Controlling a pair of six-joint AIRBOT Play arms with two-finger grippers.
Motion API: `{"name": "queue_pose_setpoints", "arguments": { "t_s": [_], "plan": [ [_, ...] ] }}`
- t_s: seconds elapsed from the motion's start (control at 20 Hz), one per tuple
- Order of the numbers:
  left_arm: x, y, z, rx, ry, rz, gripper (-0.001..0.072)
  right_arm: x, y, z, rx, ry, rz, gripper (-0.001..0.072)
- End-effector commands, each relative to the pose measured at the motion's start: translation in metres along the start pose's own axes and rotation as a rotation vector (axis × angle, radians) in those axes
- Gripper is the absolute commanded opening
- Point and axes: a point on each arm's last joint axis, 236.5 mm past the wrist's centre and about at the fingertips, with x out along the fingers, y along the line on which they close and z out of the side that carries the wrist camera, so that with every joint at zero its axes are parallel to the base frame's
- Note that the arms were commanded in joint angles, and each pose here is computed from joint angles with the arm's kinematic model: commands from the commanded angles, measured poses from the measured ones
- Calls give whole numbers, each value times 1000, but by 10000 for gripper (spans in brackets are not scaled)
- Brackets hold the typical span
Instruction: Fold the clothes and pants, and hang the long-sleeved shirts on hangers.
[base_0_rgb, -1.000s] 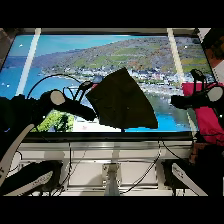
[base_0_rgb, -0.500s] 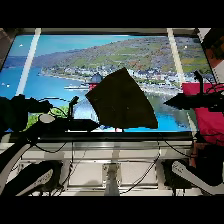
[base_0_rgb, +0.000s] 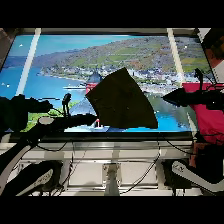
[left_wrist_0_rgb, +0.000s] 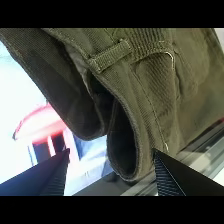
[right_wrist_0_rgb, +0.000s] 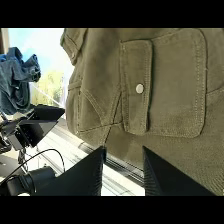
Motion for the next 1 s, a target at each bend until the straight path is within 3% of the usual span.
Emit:
{"name": "queue_pose_setpoints", "arguments": {
  "t_s": [0.0,0.45,0.7,0.8,0.85,0.9,0.95],
  "plan": [
    [0,-13,-10,76,38,-59,566,0,1,2,1,-5,4,269],
    [8,-49,-33,176,95,-161,563,0,0,3,1,-11,1,269],
    [32,-31,-46,80,136,-114,525,0,0,4,1,-14,-1,268],
    [37,-34,-35,50,108,-131,337,0,0,4,0,-13,-1,266],
    [38,-38,-27,80,88,-141,96,0,-1,3,-1,-8,-6,262],
    [37,-45,-18,125,70,-154,12,0,-6,-1,-6,7,-28,258],
    [36,-54,-10,148,60,-181,11,-1,-18,-11,-12,49,-77,214]
  ]
}}
